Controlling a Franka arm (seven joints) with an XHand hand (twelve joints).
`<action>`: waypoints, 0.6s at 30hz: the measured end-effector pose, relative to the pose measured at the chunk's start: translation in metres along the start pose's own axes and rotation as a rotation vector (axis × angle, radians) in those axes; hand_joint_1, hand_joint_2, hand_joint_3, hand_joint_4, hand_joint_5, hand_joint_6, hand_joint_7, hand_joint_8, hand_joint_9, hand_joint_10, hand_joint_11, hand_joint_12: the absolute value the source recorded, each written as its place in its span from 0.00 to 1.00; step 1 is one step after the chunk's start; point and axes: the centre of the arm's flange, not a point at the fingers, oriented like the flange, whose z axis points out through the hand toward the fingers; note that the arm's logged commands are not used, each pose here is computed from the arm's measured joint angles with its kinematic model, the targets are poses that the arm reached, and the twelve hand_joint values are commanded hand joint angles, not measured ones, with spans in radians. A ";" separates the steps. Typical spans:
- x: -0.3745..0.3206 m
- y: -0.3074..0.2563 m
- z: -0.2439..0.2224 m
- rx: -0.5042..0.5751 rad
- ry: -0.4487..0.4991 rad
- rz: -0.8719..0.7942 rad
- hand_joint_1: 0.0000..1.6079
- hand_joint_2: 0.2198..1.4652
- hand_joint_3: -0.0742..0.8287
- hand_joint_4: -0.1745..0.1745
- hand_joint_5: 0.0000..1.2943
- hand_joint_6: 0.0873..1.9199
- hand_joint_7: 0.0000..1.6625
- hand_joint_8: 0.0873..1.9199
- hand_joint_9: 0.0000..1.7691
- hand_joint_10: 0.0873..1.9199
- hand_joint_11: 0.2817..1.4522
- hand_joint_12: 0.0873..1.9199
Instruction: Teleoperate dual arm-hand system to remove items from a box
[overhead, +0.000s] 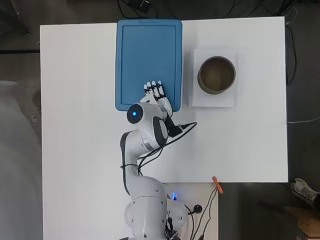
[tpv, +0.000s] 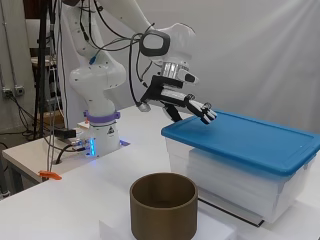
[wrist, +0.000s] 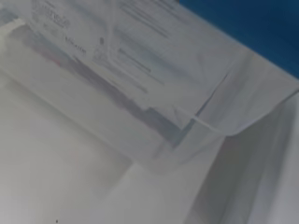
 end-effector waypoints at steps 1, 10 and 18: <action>0.002 0.000 0.004 0.014 -0.012 -0.004 0.60 0.73 0.10 0.49 0.42 0.43 0.29 0.49 0.34 0.50 0.28 0.22; -0.030 0.013 -0.009 0.078 0.190 -0.111 0.42 0.97 0.09 0.96 0.34 0.94 0.29 1.00 0.33 0.99 0.22 0.55; -0.088 0.052 -0.106 -0.061 0.212 0.064 0.79 0.86 0.08 0.30 0.39 0.85 0.37 0.75 0.44 0.74 0.24 0.56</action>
